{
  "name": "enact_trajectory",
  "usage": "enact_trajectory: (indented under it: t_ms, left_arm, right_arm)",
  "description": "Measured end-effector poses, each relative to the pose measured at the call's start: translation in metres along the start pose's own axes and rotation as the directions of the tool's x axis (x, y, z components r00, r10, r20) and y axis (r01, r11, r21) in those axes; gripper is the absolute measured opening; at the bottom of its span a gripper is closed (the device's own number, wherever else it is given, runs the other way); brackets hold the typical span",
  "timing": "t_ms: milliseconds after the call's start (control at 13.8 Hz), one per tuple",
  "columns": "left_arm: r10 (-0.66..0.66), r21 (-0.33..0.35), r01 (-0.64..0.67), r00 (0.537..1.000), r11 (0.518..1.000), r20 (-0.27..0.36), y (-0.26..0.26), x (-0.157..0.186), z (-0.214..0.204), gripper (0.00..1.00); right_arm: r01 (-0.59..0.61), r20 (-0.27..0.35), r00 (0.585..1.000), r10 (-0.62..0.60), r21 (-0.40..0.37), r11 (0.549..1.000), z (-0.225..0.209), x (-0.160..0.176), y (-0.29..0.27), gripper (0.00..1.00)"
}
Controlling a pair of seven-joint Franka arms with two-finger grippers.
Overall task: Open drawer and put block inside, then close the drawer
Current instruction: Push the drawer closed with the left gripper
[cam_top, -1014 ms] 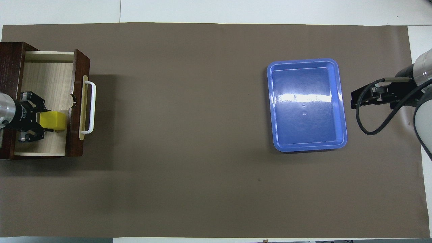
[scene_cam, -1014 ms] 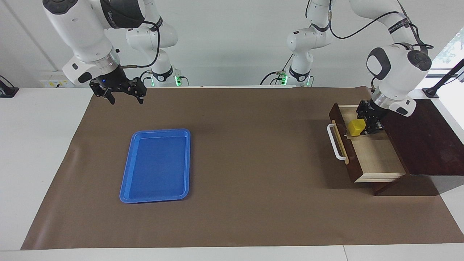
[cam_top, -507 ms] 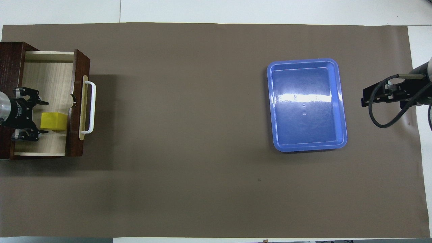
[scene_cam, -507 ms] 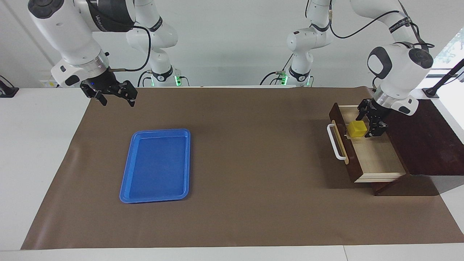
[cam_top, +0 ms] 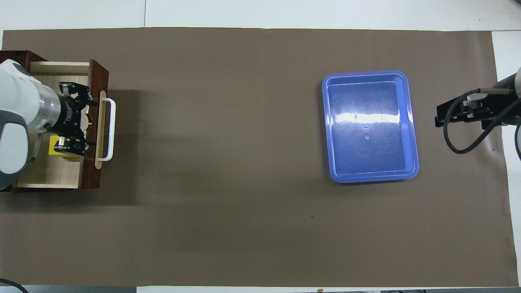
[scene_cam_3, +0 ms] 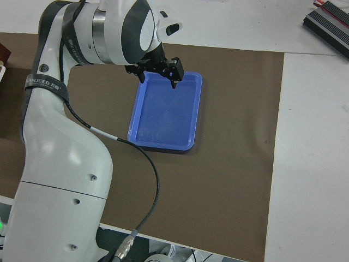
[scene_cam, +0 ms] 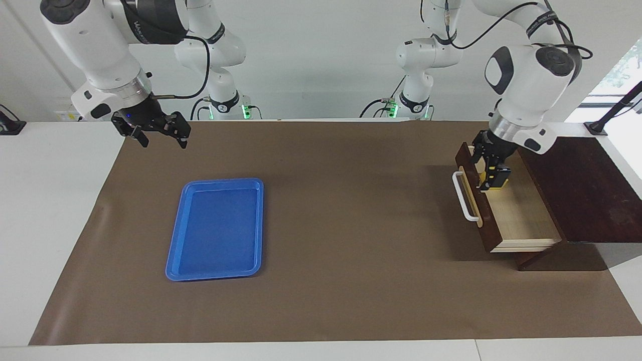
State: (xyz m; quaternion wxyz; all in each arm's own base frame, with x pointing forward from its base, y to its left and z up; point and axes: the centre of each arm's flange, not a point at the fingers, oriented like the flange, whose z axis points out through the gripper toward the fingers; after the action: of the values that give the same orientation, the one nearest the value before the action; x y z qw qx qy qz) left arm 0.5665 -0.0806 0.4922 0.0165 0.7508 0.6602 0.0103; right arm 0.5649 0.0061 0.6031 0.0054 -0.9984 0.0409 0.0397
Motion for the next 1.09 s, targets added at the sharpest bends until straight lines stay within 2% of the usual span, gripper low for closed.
enact_trajectory:
  t_ms: [72, 290, 652, 1086]
  left_arm:
    - [0.005, 0.019, -0.004, 1.0, 1.0, -0.004, 0.001, -0.006, 0.012, 1.0]
    - [-0.009, 0.046, 0.01, 1.0, 0.999, -0.024, -0.001, 0.009, 0.045, 1.0]
    - [-0.022, 0.045, 0.025, 0.997, 0.999, -0.072, -0.003, 0.035, 0.05, 1.0]
    - [-0.119, 0.023, 0.123, 0.985, 0.992, -0.124, -0.008, 0.119, 0.042, 1.0]
  right_arm:
    - [-0.004, -0.001, 1.0, 0.004, 0.001, 1.0, 0.0, 0.0, 0.002, 1.0]
    - [0.0, -0.005, 1.0, 0.0, 0.006, 1.0, 0.0, 0.001, 0.001, 1.0]
    - [0.004, -0.003, 1.0, -0.004, 0.006, 1.0, 0.0, 0.0, -0.001, 1.0]
    - [-0.012, 0.011, 1.0, 0.012, 0.006, 1.0, 0.005, 0.001, 0.008, 1.0]
